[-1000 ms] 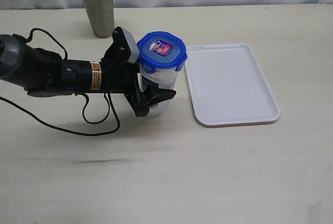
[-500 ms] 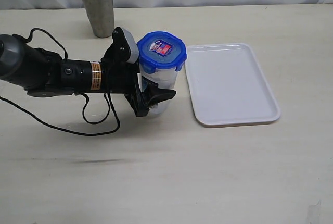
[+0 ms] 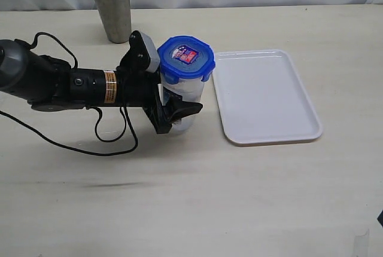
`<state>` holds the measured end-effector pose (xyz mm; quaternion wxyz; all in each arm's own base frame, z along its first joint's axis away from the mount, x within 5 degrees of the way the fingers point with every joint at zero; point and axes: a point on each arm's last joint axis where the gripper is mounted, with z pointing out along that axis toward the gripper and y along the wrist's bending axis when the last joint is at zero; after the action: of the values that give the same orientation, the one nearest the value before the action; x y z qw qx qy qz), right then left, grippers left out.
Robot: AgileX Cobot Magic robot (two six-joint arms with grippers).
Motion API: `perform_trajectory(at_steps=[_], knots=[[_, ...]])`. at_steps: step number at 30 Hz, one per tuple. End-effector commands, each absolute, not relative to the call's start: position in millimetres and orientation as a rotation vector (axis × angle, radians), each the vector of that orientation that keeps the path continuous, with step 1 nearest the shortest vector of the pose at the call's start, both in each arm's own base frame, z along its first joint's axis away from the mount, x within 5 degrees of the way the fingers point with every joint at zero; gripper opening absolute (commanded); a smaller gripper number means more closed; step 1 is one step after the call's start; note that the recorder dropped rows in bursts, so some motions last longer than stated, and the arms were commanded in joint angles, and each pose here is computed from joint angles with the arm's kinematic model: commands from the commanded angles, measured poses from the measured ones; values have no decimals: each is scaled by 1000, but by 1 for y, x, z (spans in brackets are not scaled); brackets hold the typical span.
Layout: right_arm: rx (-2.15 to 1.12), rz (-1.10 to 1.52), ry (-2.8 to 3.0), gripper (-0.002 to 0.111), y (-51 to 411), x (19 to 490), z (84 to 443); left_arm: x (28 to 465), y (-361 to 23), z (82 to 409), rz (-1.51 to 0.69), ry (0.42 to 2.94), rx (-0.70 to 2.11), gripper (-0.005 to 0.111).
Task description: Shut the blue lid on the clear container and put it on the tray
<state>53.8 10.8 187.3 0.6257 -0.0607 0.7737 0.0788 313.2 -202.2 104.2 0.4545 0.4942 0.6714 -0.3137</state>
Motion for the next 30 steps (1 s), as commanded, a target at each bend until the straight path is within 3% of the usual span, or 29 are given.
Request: perform_trajectory(at_steps=[1, 30], knots=[[-123, 184, 1789, 5, 10, 53, 186, 313, -204, 112, -809, 1621, 1181, 0], [-71, 143, 1823, 5, 7, 53, 183, 313, -204, 112, -809, 1621, 1181, 0]])
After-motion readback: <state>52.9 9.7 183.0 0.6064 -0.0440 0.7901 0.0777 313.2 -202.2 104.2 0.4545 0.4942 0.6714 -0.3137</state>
